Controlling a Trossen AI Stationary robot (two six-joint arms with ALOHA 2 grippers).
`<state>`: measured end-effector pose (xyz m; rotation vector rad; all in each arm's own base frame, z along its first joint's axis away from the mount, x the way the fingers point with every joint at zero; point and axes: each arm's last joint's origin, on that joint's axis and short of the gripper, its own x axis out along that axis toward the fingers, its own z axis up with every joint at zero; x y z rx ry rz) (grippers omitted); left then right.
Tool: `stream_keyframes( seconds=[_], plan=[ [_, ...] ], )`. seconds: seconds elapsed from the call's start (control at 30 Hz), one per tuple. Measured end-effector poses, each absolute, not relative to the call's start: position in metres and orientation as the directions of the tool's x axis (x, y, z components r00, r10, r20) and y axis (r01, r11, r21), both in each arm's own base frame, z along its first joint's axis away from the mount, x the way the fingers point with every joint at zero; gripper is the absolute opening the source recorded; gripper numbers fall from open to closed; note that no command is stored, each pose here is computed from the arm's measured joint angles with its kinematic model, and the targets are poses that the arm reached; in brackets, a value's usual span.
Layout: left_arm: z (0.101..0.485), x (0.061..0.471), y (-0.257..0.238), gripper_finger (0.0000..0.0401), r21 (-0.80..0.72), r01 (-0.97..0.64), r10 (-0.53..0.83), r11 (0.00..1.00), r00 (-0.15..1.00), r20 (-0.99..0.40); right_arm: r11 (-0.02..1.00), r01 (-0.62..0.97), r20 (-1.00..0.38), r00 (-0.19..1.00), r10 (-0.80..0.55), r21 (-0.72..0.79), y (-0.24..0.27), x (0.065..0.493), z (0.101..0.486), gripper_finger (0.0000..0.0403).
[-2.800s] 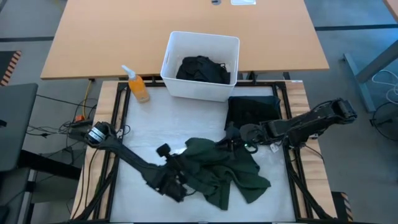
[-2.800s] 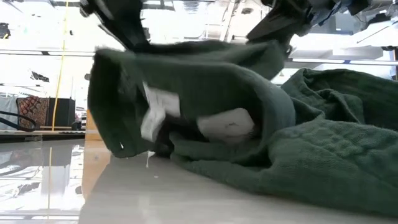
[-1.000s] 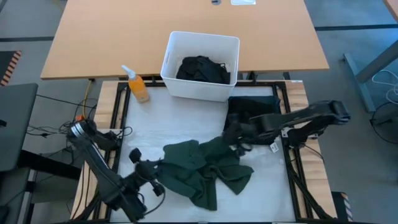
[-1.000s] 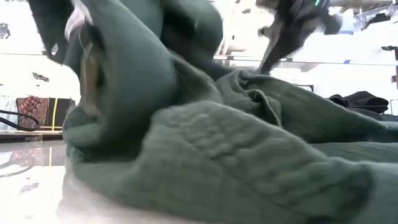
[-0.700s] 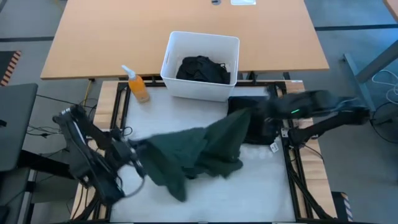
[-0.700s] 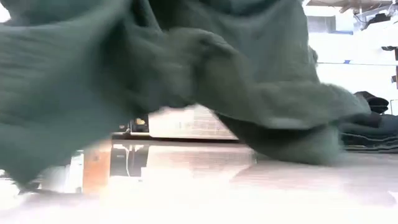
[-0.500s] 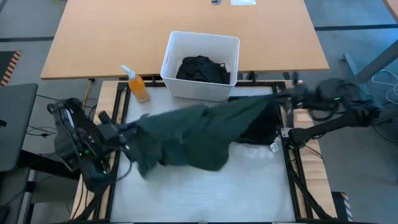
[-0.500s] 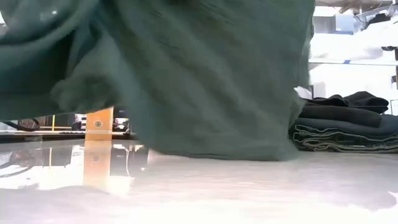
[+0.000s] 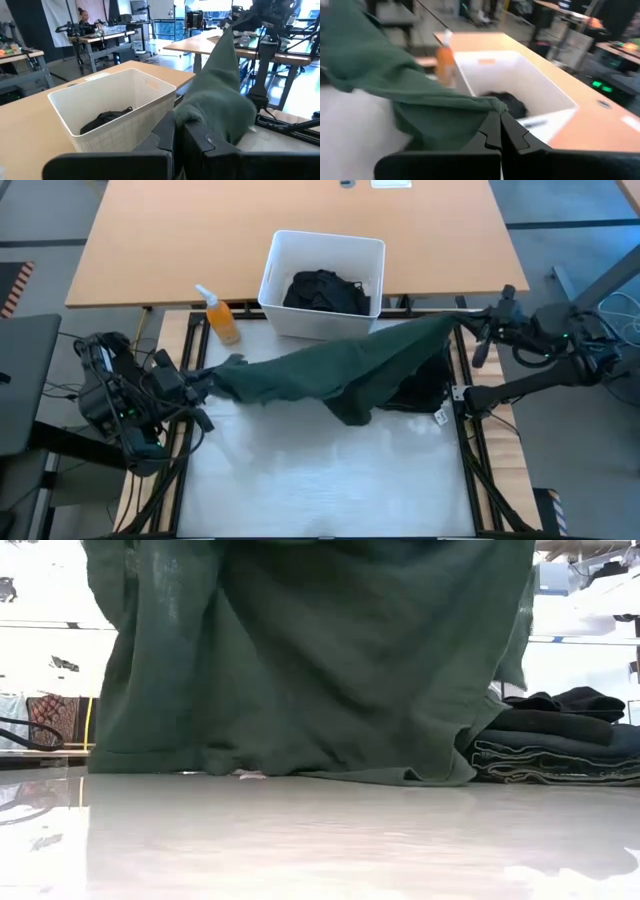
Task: Fold laundry
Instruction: Fold the green polo shirt
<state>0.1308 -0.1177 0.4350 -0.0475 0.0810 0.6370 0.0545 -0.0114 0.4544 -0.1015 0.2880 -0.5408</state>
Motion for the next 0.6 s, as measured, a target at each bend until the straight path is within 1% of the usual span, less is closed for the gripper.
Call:
stream_keyframes(
  seconds=[0.1, 0.17, 0.3, 0.4, 0.53, 0.6],
  plan=[
    [0.434, 0.132, -0.12, 0.0, -0.013, -0.591, 0.587, 0.806, 0.803, -0.104, 0.809, 0.552, -0.264, 0.765, -0.587, -0.202, -0.014, 0.045, 0.449, 0.0009],
    [0.432, 0.133, -0.121, 0.0, -0.009, -0.583, 0.578, 0.812, 0.806, -0.128, 0.814, 0.551, -0.308, 0.754, -0.58, -0.184, -0.015, 0.039, 0.444, 0.0009],
    [0.43, 0.134, -0.122, 0.0, 0.014, -0.562, 0.554, 0.827, 0.812, -0.185, 0.862, 0.496, -0.444, 0.753, -0.486, -0.102, -0.013, 0.031, 0.428, 0.0009],
    [0.43, 0.134, -0.122, 0.0, 0.031, -0.552, 0.545, 0.834, 0.813, -0.205, 0.887, 0.458, -0.524, 0.742, -0.419, -0.061, -0.01, 0.037, 0.413, 0.0009],
    [0.429, 0.134, -0.123, 0.0, 0.037, -0.541, 0.534, 0.84, 0.814, -0.229, 0.91, 0.415, -0.561, 0.746, -0.358, -0.029, -0.007, 0.049, 0.399, 0.001],
    [0.428, 0.134, -0.123, 0.0, 0.048, -0.533, 0.527, 0.845, 0.814, -0.244, 0.921, 0.388, -0.541, 0.77, -0.339, -0.025, -0.005, 0.058, 0.395, 0.0011]
  ],
)
